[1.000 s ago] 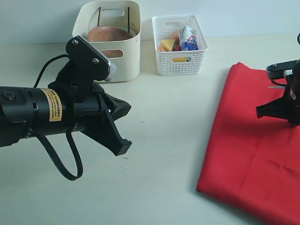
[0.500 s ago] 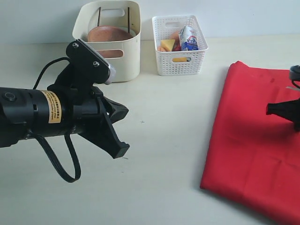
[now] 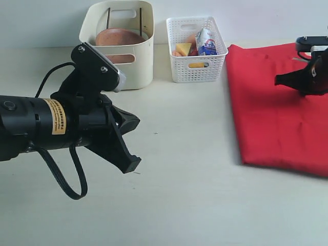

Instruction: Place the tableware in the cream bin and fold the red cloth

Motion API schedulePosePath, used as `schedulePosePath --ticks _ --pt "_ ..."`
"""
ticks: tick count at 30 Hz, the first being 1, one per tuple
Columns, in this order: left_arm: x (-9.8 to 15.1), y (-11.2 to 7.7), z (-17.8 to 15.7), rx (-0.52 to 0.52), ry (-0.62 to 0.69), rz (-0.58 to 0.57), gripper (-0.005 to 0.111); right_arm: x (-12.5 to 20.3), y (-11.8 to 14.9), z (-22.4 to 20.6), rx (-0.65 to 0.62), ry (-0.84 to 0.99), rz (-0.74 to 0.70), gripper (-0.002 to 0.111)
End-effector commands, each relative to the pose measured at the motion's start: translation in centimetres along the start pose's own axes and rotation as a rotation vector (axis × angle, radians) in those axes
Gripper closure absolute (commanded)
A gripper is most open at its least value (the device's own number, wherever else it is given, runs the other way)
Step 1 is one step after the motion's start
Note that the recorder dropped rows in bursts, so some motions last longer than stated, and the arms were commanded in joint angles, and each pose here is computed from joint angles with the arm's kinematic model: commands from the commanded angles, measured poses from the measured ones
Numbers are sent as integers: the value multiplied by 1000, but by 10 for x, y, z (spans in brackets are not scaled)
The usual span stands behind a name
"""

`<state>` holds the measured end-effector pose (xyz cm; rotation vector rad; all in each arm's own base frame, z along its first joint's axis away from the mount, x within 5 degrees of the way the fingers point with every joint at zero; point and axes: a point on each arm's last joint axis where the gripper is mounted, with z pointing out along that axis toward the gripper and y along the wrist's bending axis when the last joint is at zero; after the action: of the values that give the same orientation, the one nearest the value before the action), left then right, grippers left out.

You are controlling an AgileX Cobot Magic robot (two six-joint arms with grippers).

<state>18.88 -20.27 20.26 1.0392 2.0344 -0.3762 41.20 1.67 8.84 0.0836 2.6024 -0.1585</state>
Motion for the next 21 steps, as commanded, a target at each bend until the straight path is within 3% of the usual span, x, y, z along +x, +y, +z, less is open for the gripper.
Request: schedulePosePath --ticks 1,8,14,17,21 --pt "0 1 -1 -4 -9 -12 106 -4 2 17 24 76 -13 108" --pt "0 3 -1 -8 -12 -24 106 -14 -4 -32 10 53 72 108" --pt "0 3 -1 -9 -9 -25 106 21 -3 -69 -119 -78 75 108" --pt "0 3 -1 -9 -5 -25 106 36 -2 -63 -180 -116 82 108" --pt "1 3 -1 -10 7 -25 106 50 -8 -32 -144 -15 93 108"
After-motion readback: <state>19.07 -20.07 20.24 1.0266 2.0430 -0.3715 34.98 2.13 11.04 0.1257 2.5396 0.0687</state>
